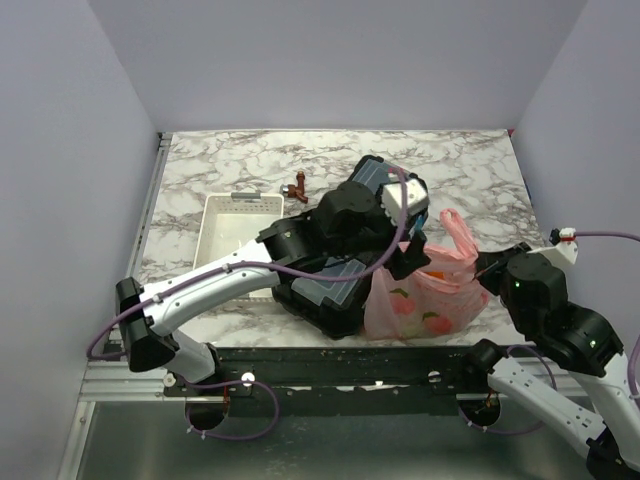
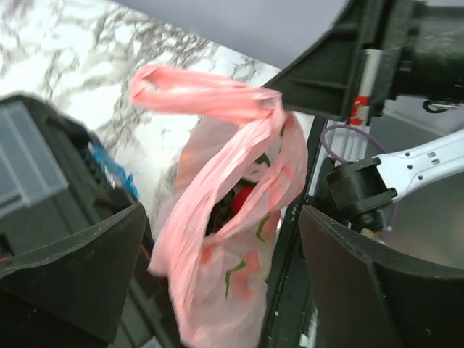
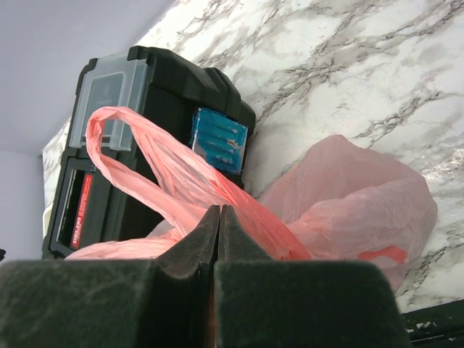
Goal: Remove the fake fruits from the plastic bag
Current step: Untie the plastic bag at the center of the board, then adjust the plastic bag at the center of the board.
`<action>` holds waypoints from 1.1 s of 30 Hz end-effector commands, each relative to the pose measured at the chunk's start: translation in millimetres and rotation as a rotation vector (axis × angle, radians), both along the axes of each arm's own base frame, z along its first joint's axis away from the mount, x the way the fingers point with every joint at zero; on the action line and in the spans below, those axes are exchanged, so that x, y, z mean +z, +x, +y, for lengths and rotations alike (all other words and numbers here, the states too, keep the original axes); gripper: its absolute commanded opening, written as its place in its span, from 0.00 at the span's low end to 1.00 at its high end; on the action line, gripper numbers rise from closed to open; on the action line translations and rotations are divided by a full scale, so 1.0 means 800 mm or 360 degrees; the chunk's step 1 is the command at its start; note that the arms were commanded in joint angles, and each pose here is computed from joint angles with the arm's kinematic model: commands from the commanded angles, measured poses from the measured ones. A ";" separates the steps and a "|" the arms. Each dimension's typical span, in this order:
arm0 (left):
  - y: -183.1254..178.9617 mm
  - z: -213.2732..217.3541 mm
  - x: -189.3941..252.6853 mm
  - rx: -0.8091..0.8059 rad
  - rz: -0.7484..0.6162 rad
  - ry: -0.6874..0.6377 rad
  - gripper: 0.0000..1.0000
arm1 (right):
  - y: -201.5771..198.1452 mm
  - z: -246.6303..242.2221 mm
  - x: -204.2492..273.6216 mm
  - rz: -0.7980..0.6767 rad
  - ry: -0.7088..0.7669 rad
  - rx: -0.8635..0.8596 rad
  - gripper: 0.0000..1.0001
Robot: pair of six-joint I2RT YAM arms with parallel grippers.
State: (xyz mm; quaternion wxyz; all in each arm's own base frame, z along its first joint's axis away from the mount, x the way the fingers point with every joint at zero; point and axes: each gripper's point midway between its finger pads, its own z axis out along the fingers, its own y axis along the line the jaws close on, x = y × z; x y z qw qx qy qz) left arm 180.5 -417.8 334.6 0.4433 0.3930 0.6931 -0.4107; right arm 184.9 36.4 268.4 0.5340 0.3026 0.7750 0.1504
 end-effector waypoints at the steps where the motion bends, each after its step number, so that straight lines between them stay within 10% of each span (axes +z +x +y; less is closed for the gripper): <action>1: -0.006 -0.033 -0.023 -0.0082 -0.0362 0.0282 0.88 | -0.002 0.004 0.014 -0.0019 0.0015 0.0043 0.01; 9: 0.022 -0.071 -0.053 0.0002 -0.0424 0.0546 0.84 | -0.007 0.002 0.022 -0.0049 0.0046 0.0050 0.01; 21: 0.035 -0.053 -0.024 0.0199 -0.0410 0.0453 0.02 | -0.001 -0.010 0.023 -0.0046 -0.0037 -0.0028 0.01; 33: -0.012 0.000 0.023 0.0147 -0.0249 -0.0069 0.00 | 0.063 0.015 0.005 0.0206 -0.0498 -0.0042 0.01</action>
